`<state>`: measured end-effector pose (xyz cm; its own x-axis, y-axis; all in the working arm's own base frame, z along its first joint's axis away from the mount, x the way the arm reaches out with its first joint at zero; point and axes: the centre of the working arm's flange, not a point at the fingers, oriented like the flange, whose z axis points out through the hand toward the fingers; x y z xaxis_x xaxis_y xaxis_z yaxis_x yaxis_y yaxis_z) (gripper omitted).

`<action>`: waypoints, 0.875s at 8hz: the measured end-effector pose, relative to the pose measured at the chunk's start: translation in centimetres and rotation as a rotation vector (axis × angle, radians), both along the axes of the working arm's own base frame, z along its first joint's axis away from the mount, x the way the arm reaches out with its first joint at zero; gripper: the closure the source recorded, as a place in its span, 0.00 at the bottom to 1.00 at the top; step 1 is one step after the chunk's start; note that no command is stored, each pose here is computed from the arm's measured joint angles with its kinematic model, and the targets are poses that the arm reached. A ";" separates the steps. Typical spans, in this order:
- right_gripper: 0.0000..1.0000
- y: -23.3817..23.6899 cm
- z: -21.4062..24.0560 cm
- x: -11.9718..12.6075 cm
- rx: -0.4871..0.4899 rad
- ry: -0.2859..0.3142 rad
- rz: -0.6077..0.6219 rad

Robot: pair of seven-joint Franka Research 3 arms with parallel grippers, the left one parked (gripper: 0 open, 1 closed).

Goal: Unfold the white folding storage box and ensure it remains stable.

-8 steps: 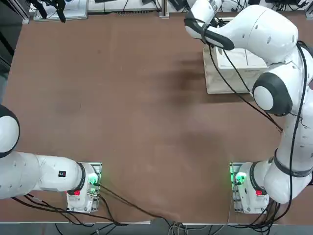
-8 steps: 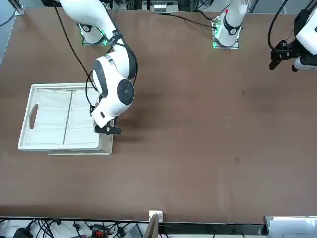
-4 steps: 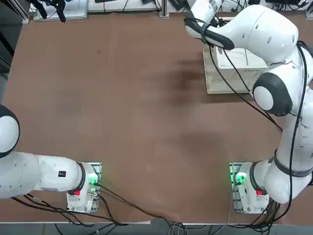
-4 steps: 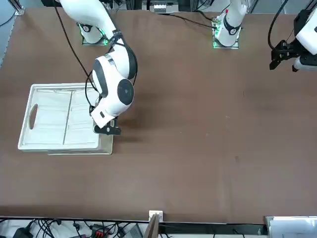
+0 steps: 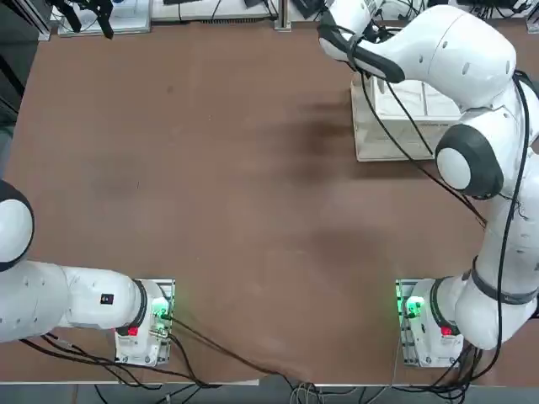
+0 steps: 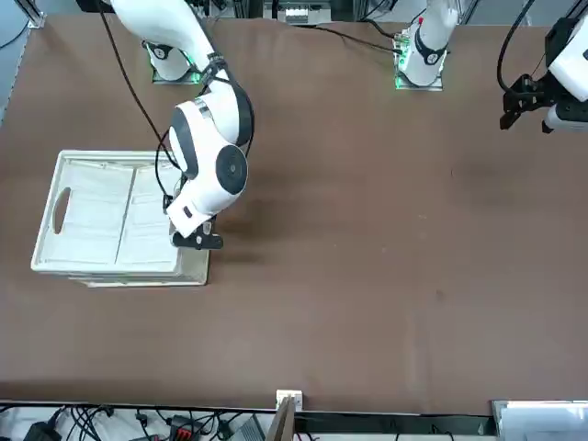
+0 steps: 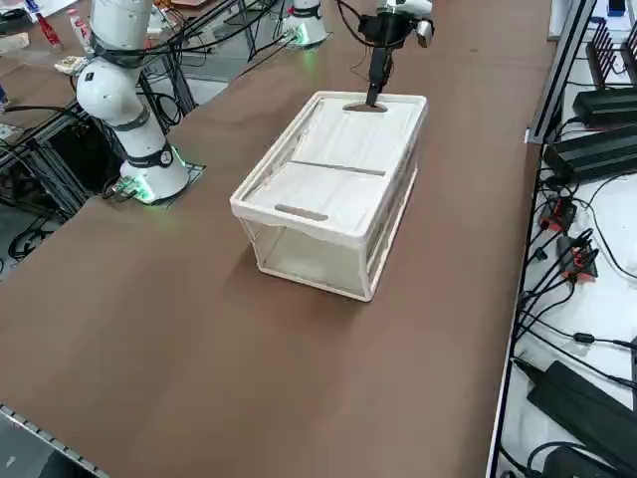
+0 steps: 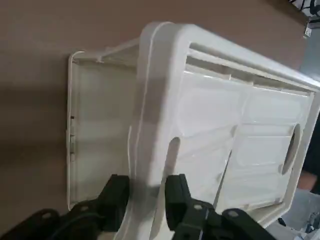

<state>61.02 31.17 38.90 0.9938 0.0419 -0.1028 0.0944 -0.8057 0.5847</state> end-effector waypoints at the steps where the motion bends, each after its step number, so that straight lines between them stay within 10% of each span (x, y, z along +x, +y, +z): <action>1: 0.55 0.3 0.9 0.1 0.010 -0.012 0.007; 7: 0.41 -1.5 4.4 0.7 -0.031 -0.026 -0.007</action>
